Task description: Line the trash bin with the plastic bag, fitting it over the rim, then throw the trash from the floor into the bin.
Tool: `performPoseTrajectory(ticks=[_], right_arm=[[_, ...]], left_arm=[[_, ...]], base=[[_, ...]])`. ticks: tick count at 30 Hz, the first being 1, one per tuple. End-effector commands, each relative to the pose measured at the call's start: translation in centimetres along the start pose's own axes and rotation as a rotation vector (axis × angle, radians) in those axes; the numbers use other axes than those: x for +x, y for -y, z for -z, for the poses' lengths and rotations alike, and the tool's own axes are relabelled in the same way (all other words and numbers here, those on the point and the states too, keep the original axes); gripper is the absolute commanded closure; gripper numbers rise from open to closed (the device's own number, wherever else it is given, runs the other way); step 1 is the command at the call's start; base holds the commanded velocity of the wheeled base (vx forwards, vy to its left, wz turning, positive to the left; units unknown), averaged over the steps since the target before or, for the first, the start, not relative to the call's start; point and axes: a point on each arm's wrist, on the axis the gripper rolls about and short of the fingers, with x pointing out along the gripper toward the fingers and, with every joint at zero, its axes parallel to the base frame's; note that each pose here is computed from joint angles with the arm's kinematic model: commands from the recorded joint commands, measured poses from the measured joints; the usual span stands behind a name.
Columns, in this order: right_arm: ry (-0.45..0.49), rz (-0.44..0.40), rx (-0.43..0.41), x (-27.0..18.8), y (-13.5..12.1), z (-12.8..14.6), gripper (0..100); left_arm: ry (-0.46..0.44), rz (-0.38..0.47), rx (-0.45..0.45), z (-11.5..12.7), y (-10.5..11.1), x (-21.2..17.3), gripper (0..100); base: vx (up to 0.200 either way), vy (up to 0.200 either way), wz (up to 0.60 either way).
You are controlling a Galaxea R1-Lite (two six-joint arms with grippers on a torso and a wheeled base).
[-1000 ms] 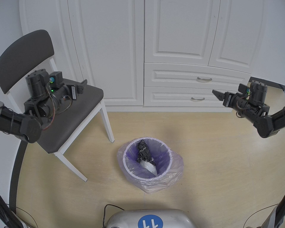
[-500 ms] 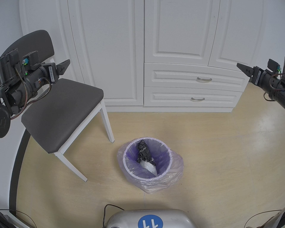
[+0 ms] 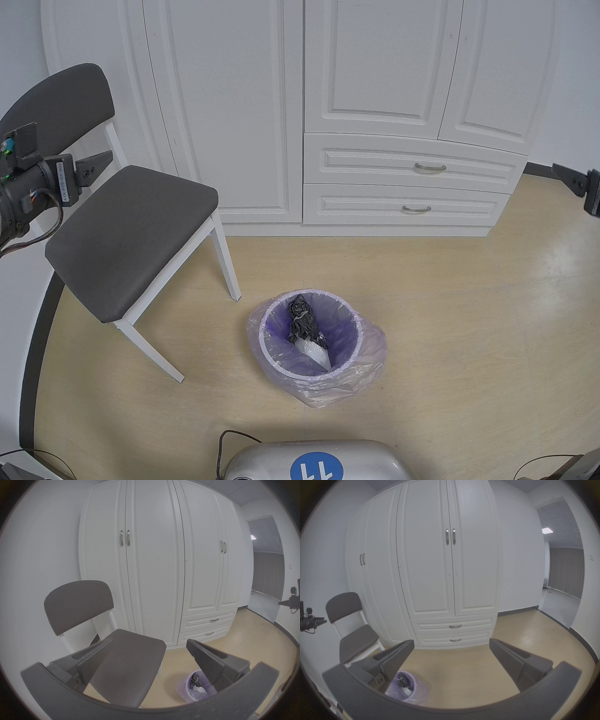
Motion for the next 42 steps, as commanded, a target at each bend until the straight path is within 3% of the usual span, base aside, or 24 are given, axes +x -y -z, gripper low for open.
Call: performPoseTrajectory(ticks=[1, 6, 11, 17, 22, 28, 36, 42], right_arm=[[0.01, 0.051, -0.02, -4.0, 1.0, 1.4, 0], [-0.068, 0.069, -0.04, -5.8, 1.3, 3.6, 0], [-0.126, 0.148, -0.044, -6.9, 1.6, 5.8, 0], [-0.1, 0.122, -0.03, -9.8, 1.6, 7.7, 0], [-0.015, 0.113, -0.021, -12.3, 1.7, 7.7, 0], [0.131, 0.102, -0.008, -14.7, 1.7, 5.7, 0], [0.379, 0.103, 0.025, -18.5, 1.6, 0.7, 0], [0.607, 0.085, 0.064, -23.5, 1.7, -0.9, 0]], left_arm=[[0.011, -0.027, -0.001, 0.3, -0.3, -2.5, 0], [-0.121, -0.025, 0.02, 4.7, -0.1, -4.1, 0], [-0.225, -0.008, 0.028, 8.3, 0.1, -5.3, 0], [-0.224, -0.017, -0.008, 9.0, -0.1, -6.6, 0], [-0.102, -0.056, -0.025, 7.1, -0.5, -8.9, 0], [0.068, -0.075, -0.048, 3.7, -1.1, -11.4, 0], [0.316, -0.092, -0.073, -3.1, -1.9, -15.6, 0], [0.459, -0.11, -0.037, -4.5, -2.5, -20.3, 0]], base=[[0.0, 0.0, 0.0], [0.0, 0.0, 0.0], [0.0, 0.0, 0.0], [0.0, 0.0, 0.0], [0.0, 0.0, 0.0], [0.0, 0.0, 0.0], [0.0, 0.0, 0.0], [0.0, 0.0, 0.0]])
